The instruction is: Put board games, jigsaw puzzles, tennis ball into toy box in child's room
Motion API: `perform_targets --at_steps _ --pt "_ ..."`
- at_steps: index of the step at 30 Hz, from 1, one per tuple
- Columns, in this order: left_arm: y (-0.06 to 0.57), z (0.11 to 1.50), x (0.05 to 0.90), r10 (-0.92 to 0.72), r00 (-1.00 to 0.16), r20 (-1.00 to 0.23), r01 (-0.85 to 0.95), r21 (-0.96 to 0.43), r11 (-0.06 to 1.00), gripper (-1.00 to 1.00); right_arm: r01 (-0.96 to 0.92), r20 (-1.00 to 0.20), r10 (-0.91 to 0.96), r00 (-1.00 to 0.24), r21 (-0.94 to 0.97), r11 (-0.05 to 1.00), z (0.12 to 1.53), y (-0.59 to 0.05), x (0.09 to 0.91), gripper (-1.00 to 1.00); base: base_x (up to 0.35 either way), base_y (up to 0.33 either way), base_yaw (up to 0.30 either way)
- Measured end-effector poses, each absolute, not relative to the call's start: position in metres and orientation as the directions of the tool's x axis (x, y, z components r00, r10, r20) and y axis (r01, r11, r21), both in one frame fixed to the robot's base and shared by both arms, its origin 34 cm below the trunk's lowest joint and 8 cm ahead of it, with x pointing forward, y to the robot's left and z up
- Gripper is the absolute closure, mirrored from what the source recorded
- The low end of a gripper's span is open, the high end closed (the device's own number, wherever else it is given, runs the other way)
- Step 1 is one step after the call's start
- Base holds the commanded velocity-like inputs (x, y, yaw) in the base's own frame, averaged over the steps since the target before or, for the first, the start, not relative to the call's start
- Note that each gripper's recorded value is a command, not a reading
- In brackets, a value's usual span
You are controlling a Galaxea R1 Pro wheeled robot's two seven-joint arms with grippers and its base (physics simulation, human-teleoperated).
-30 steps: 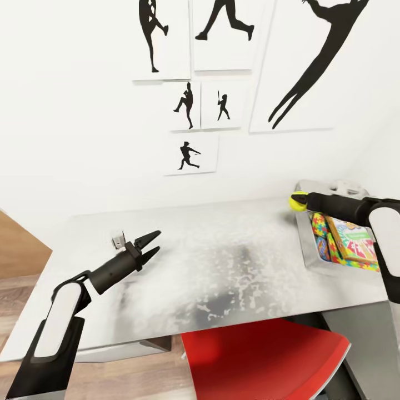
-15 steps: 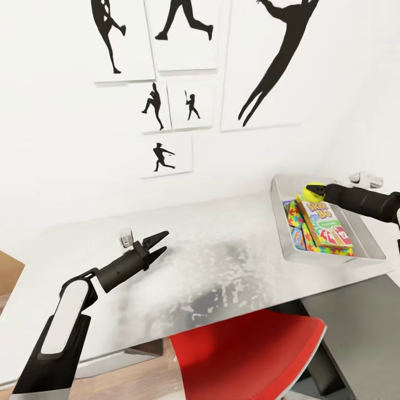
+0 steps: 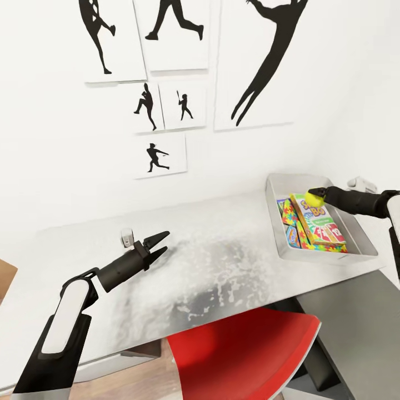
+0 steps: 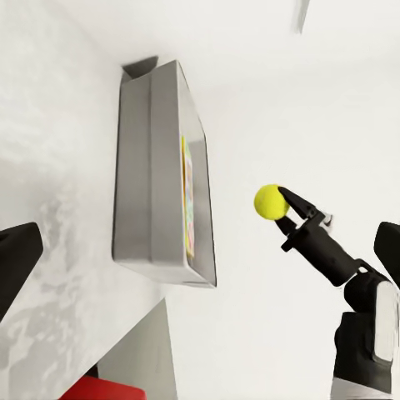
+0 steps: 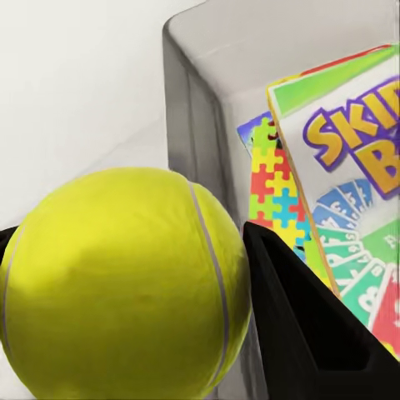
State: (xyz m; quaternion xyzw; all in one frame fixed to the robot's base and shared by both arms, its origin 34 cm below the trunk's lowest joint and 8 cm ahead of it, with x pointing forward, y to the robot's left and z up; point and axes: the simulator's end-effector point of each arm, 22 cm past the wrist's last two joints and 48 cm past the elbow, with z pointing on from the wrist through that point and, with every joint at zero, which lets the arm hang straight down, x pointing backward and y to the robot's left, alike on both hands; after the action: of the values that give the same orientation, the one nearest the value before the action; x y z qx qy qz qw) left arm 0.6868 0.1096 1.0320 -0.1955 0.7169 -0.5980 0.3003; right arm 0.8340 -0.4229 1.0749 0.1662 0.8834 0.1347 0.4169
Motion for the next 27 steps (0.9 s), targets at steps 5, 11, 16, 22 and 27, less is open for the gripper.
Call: perform_targets --at_steps 5,11,16,22,27 --pt "0.109 1.038 0.687 -0.639 -0.742 -0.205 0.092 -0.974 0.206 -1.00 0.238 -0.641 0.463 -0.612 0.409 0.881 1.064 -0.436 0.849 1.00 0.000 0.000 -0.006" --pt "0.103 1.043 0.685 -0.629 -0.748 -0.212 0.108 -0.974 0.200 -1.00 0.275 -0.599 0.513 -0.615 0.446 0.852 1.072 -0.445 0.872 1.00 0.000 0.000 -0.002" --pt "0.100 1.045 0.684 -0.622 -0.753 -0.214 0.113 -0.974 0.197 -1.00 0.277 -0.593 0.512 -0.622 0.444 0.852 1.075 -0.443 0.879 1.00 0.000 0.000 0.000" --pt "0.098 1.046 0.684 -0.619 -0.755 -0.215 0.116 -0.974 0.196 -1.00 0.278 -0.592 0.512 -0.622 0.444 0.852 1.079 -0.443 0.884 1.00 0.000 0.000 0.000" --pt "0.097 1.046 0.684 -0.618 -0.756 -0.215 0.116 -0.974 0.196 -1.00 0.278 -0.591 0.513 -0.622 0.446 0.851 1.082 -0.443 0.887 1.00 0.000 0.000 0.000"
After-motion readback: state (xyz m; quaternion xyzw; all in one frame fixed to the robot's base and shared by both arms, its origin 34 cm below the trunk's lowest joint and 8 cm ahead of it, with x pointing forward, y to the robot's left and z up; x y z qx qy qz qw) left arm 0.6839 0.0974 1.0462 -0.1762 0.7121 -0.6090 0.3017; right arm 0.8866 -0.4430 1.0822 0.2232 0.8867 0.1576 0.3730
